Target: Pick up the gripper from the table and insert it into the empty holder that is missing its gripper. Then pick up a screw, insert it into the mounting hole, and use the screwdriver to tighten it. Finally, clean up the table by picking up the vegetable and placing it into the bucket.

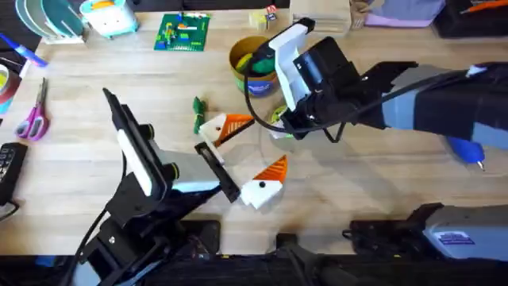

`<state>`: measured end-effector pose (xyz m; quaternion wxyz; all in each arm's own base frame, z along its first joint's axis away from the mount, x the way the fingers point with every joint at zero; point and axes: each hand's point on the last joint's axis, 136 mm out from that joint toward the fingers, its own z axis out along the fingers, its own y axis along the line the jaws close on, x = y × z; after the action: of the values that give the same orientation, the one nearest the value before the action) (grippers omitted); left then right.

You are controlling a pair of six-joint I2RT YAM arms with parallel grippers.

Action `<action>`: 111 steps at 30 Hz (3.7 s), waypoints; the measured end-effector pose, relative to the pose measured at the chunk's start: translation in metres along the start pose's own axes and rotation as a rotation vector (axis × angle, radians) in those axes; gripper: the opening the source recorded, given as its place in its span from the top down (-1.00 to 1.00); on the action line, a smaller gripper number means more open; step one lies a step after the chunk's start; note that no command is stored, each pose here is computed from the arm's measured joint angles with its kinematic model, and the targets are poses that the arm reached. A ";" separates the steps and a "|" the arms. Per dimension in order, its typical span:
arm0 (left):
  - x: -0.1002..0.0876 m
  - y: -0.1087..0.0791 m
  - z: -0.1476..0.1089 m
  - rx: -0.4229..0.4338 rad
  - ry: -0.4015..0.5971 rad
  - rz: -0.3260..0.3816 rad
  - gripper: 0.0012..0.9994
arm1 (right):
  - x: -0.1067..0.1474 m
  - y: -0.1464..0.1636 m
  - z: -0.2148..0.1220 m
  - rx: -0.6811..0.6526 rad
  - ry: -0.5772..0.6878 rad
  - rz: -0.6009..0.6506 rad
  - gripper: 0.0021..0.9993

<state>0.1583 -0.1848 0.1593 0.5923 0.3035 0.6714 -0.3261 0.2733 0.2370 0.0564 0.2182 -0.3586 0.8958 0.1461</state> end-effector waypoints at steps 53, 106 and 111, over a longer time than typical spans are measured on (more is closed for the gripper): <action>0.000 0.000 0.000 0.000 0.000 0.000 -0.99 | 0.011 -0.056 -0.028 0.095 -0.001 0.148 0.99; 0.000 0.000 0.000 0.000 0.000 0.000 -0.99 | -0.126 0.151 -0.152 -0.080 -0.098 -0.292 0.99; 0.000 0.000 0.000 0.000 0.000 0.000 -0.98 | -0.124 0.151 -0.142 -0.082 -0.092 -0.272 0.99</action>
<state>0.1583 -0.1848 0.1592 0.5921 0.3035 0.6715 -0.3261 0.2058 0.3552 0.2562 0.2619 -0.4781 0.8214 0.1679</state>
